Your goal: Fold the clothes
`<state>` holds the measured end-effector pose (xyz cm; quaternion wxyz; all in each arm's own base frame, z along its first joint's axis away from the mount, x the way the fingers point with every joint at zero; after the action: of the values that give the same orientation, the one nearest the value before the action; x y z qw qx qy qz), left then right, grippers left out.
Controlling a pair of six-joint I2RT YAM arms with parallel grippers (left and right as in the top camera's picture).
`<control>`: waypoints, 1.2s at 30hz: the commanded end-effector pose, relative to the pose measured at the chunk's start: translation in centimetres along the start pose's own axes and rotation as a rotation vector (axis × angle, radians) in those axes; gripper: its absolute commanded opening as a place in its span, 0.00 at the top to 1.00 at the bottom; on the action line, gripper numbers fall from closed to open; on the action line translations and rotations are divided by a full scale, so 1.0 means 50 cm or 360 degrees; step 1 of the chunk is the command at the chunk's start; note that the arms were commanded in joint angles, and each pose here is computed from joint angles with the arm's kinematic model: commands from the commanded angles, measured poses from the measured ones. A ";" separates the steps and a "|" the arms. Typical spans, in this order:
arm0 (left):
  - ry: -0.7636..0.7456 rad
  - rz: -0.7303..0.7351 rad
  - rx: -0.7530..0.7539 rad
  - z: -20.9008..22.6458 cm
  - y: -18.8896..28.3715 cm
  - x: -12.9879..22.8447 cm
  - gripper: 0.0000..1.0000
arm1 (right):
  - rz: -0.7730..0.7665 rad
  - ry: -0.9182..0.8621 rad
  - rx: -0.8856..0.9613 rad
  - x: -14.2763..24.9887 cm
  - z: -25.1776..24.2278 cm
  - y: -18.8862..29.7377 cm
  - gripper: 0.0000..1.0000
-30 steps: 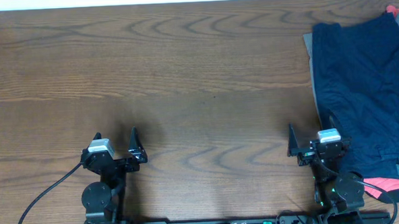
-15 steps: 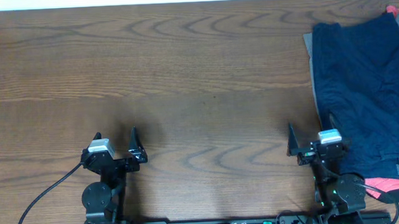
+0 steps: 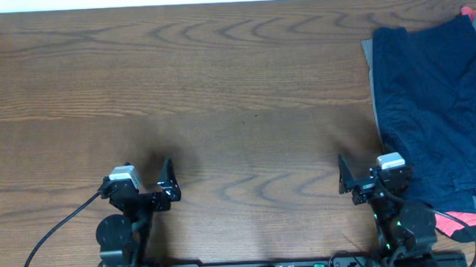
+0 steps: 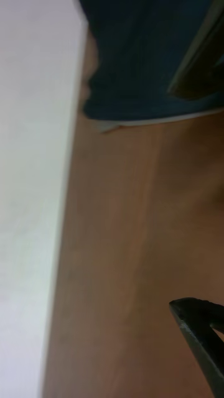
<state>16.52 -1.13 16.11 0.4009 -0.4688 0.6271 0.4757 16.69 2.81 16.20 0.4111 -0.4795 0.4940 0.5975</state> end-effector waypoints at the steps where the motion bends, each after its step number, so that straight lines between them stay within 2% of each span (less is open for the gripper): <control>1: 0.0009 -0.0040 0.0099 -0.028 0.032 -0.063 0.02 | 0.0033 -0.0045 0.0062 -0.038 -0.007 0.017 0.01; 7: 0.0036 0.0161 0.0054 -0.037 0.047 -0.101 0.02 | 0.0318 -0.0089 0.0107 -0.069 -0.008 0.023 0.01; 15: 0.0113 0.0717 -0.0069 -0.039 0.030 -0.117 0.02 | 0.0858 -0.0116 0.0060 -0.123 0.004 -0.007 0.01; 19: 0.0143 0.0935 -0.0117 -0.043 0.020 -0.140 0.02 | 0.0951 -0.0202 -0.0047 -0.163 0.022 -0.028 0.01; 21: 0.0151 0.0993 -0.0130 -0.044 0.013 -0.149 0.02 | 0.0973 -0.0279 -0.0147 -0.172 0.037 -0.037 0.01; 23: 0.0158 0.1028 -0.0134 -0.043 0.003 -0.149 0.02 | 0.0996 -0.0291 -0.0121 -0.168 0.034 -0.045 0.01; 25: 0.0166 0.1065 -0.0133 -0.043 -0.004 -0.143 0.02 | 0.1049 -0.0355 0.0137 -0.153 0.006 -0.049 0.01; 28: 0.0173 0.1102 -0.0137 -0.042 -0.008 -0.137 0.02 | 0.1125 -0.0570 0.0927 -0.114 -0.074 -0.024 0.01; 30: 0.0175 0.1112 -0.0140 -0.041 -0.008 -0.135 0.02 | 0.1185 -0.0640 0.1290 -0.090 -0.107 -0.002 0.02; 32: 0.0175 0.1113 -0.0140 -0.041 -0.008 -0.135 0.02 | 0.1261 -0.0653 0.1418 -0.071 -0.120 0.003 0.04; 36: 0.0175 0.1114 -0.0140 -0.041 -0.008 -0.135 0.02 | 0.1446 -0.0628 0.1517 -0.032 -0.136 -0.007 0.12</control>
<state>18.35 -1.71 22.33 0.1574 -0.2612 0.7459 0.5922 18.48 -2.37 17.82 0.3274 0.0837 0.7541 0.5632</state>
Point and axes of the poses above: each gripper's point midway between its finger pads, its own y axis back along the fingers, its own z axis along the line the jaws close on, x = y × z, the point moved 7 cm from there along y, back along the fingers, and after that the axes turned 4 degrees about -y, right-handed, at the moved point
